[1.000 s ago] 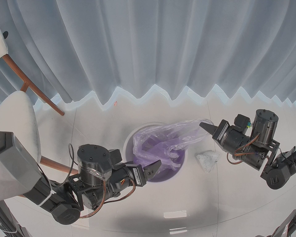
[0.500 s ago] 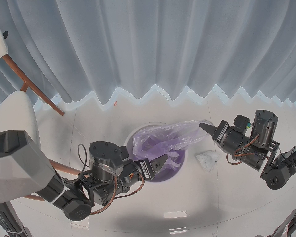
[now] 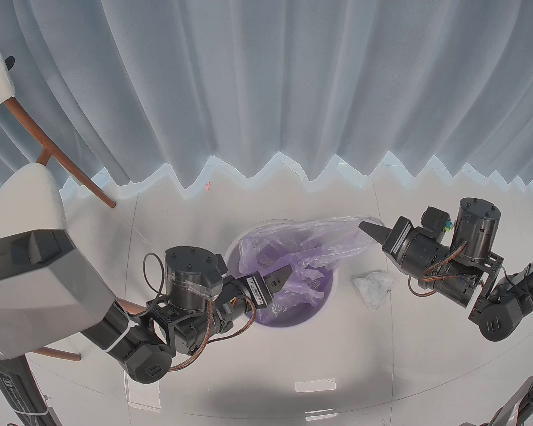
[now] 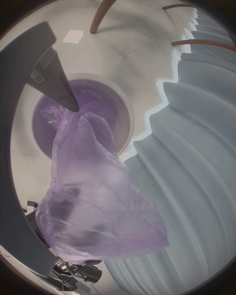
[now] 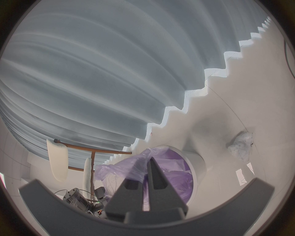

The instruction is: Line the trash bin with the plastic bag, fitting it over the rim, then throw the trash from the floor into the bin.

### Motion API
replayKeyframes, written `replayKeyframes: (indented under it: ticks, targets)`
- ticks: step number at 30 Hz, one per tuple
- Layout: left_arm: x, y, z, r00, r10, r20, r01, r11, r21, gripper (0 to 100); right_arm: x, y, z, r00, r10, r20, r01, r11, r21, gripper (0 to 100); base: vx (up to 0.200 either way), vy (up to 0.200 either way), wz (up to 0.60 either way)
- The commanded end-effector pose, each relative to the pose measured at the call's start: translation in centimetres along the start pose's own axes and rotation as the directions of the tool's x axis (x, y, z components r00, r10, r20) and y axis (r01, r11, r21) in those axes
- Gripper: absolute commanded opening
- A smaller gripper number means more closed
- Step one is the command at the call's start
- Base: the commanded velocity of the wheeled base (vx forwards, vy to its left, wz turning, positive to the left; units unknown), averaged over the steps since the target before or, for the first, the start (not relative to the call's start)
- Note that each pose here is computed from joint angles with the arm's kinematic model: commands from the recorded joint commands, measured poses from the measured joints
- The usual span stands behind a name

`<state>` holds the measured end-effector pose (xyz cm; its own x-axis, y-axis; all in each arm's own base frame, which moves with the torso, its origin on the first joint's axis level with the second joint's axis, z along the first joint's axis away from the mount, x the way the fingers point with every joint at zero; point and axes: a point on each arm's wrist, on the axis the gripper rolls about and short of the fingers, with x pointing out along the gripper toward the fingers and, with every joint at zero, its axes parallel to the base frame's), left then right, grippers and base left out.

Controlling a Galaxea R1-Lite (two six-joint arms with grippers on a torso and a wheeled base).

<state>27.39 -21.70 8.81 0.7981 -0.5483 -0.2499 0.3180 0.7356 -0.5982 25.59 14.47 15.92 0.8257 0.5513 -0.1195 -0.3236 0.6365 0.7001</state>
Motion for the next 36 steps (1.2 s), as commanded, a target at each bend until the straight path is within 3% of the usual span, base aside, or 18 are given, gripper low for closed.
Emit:
replayKeyframes:
  ticks: [1, 12, 13, 28, 30, 36]
  targets:
    - [0.3, 0.0, 0.4, 1.0, -0.001, 0.015, 0.001, 1.0, -0.005, 100, 0.0, 0.0, 0.0, 1.0, 0.0, -0.001, 0.0, 1.0, -0.001, 0, 0.0, 0.0, 0.0]
    - [0.3, -0.1, -0.8, 1.0, 0.003, -0.023, -0.003, 1.0, 0.004, 100, -0.1, 0.1, 0.1, 1.0, 0.005, 0.004, -0.005, 1.0, -0.005, 0, 0.0, 0.0, 0.0]
    - [0.3, -0.1, -0.8, 1.0, 0.003, -0.023, -0.003, 1.0, 0.004, 0, -0.1, 0.1, 0.1, 1.0, 0.005, 0.004, -0.005, 1.0, -0.005, 0, 0.0, 0.0, 0.0]
    - [-0.9, 0.4, -0.9, 0.998, 0.017, -0.067, -0.016, 1.0, 0.013, 0, 0.0, -0.1, 0.9, 0.999, 0.016, 0.041, -0.016, 1.0, -0.003, 0, 0.0, 0.0, 0.0]
    - [-2.7, -0.3, 2.3, 0.999, -0.031, -0.032, 0.031, 0.999, -0.014, 0, -0.3, -0.6, 2.4, 0.997, 0.016, 0.08, -0.016, 1.0, 0.003, 0, 0.0, 0.0, 0.0]
    - [-6.2, -0.4, 5.0, 0.992, -0.032, -0.126, 0.025, 0.998, -0.06, 0, -1.0, -1.3, 3.4, 0.997, 0.05, 0.054, -0.051, 0.999, 0.016, 0, 0.0, 0.0, 0.0]
